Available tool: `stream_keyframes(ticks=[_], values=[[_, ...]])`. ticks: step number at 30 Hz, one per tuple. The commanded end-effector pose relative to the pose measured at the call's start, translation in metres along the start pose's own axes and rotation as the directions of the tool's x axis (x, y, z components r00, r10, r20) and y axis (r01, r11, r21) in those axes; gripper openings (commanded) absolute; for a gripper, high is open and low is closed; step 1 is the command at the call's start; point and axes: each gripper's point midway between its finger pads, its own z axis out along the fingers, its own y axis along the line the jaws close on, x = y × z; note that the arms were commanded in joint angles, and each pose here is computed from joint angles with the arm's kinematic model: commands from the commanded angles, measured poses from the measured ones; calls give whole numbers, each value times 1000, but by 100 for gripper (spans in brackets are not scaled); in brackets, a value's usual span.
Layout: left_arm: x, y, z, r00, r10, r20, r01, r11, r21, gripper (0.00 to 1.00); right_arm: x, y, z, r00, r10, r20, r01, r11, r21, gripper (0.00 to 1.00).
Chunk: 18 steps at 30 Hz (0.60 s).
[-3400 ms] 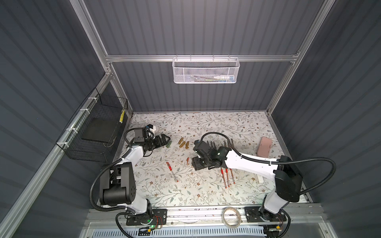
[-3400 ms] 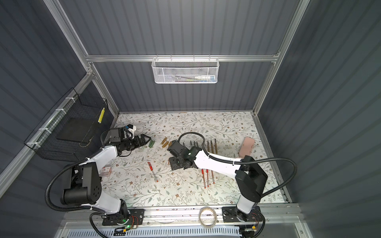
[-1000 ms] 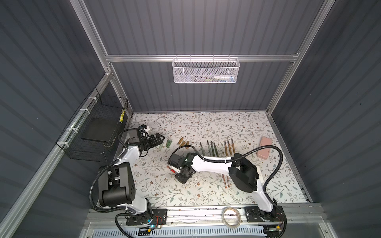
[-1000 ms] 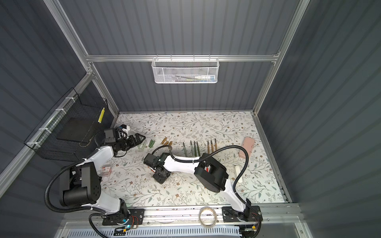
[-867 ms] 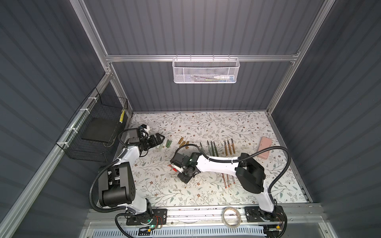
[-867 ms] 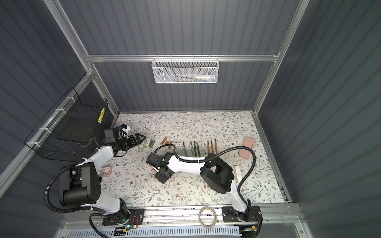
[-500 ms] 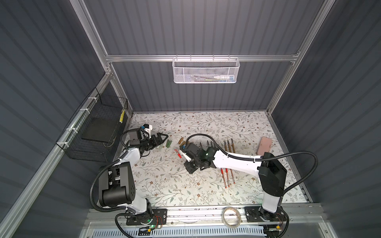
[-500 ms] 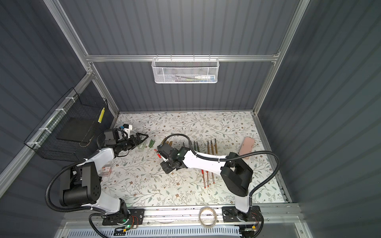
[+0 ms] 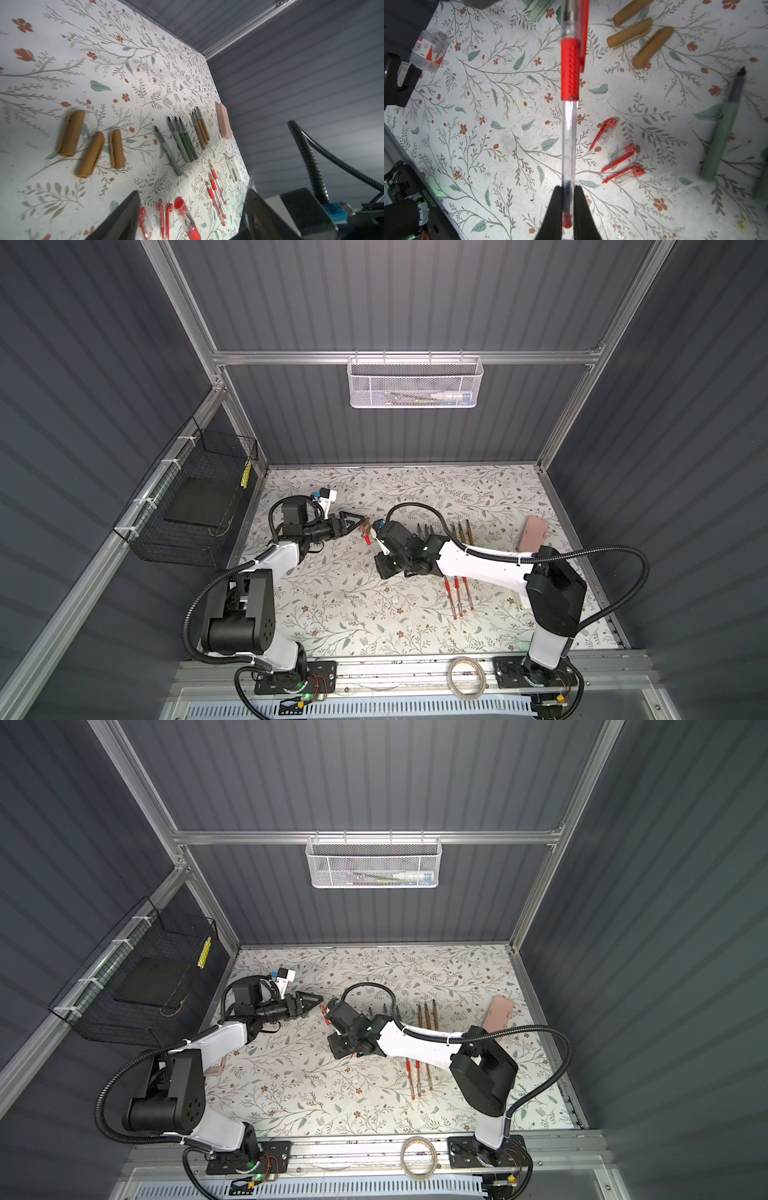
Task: Remove pen caps from pens
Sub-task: Open the pen cap on the pen.
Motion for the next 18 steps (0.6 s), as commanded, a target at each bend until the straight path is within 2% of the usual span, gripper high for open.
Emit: stream_keyframes(ticks=[1, 11, 18], values=[[4, 0, 6, 1000, 4, -26, -4, 1000, 17, 75, -13, 9, -7, 999, 10, 40, -9, 1000, -27, 0], [10, 1, 11, 999, -3, -40, 3, 1000, 12, 44, -18, 13, -8, 999, 6, 46, -4, 999, -34, 0], [13, 3, 12, 999, -12, -41, 12, 1000, 0, 40, -21, 13, -10, 999, -5, 53, 6, 1000, -23, 0]])
